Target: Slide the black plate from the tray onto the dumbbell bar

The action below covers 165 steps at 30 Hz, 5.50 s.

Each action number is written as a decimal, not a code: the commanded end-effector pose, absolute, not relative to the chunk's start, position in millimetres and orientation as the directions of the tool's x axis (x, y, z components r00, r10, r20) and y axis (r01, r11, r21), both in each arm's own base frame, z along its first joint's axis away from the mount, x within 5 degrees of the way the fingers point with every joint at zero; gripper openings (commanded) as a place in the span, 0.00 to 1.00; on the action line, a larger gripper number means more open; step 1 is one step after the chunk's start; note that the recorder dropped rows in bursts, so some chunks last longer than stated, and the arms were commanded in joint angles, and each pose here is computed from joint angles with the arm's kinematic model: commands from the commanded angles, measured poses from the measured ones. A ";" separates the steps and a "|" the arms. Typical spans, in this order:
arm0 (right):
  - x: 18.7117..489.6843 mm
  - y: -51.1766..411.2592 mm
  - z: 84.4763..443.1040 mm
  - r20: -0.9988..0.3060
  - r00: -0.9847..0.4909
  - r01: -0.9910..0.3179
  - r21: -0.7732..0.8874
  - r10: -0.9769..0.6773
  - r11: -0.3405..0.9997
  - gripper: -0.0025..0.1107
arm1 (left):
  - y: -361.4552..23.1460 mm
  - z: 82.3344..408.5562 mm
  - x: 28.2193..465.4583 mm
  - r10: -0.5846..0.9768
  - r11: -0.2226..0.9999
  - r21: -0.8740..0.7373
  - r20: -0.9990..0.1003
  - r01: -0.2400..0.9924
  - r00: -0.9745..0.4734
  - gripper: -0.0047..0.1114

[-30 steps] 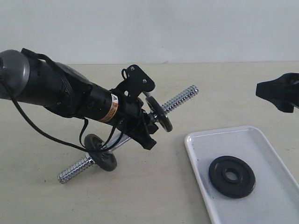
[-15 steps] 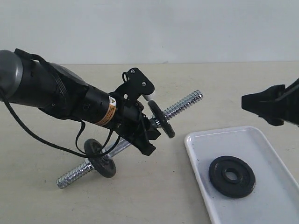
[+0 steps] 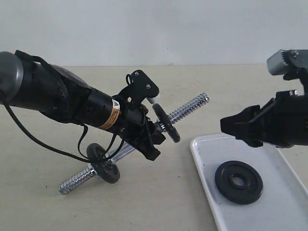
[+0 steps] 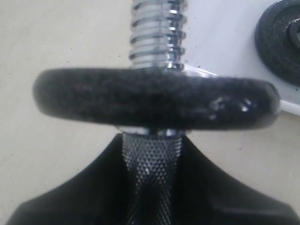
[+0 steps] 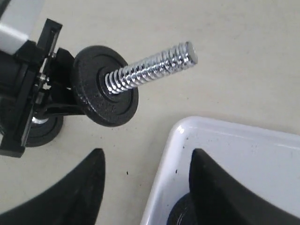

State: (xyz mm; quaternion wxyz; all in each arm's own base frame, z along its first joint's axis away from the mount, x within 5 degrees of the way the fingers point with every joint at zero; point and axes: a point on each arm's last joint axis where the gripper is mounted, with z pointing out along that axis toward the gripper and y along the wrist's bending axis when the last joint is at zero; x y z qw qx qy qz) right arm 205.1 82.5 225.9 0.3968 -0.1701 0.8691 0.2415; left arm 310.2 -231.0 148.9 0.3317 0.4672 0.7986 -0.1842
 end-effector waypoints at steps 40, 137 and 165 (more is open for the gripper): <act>286.2 62.1 368.2 -0.986 -0.154 -0.185 -0.039 -0.068 0.982 0.52 | -236.1 182.0 309.4 0.557 0.495 0.002 -0.768 0.869 -0.316 0.08; 198.5 146.7 363.7 -0.875 -0.449 -0.893 0.432 -0.179 0.128 0.40 | -237.2 182.2 307.8 0.560 0.474 -0.003 -0.770 0.881 -0.304 0.08; 228.6 121.2 376.3 -0.977 -0.021 -0.511 -0.173 -0.214 0.842 0.40 | -237.7 182.3 307.0 0.552 0.476 -0.021 -0.771 0.879 -0.317 0.08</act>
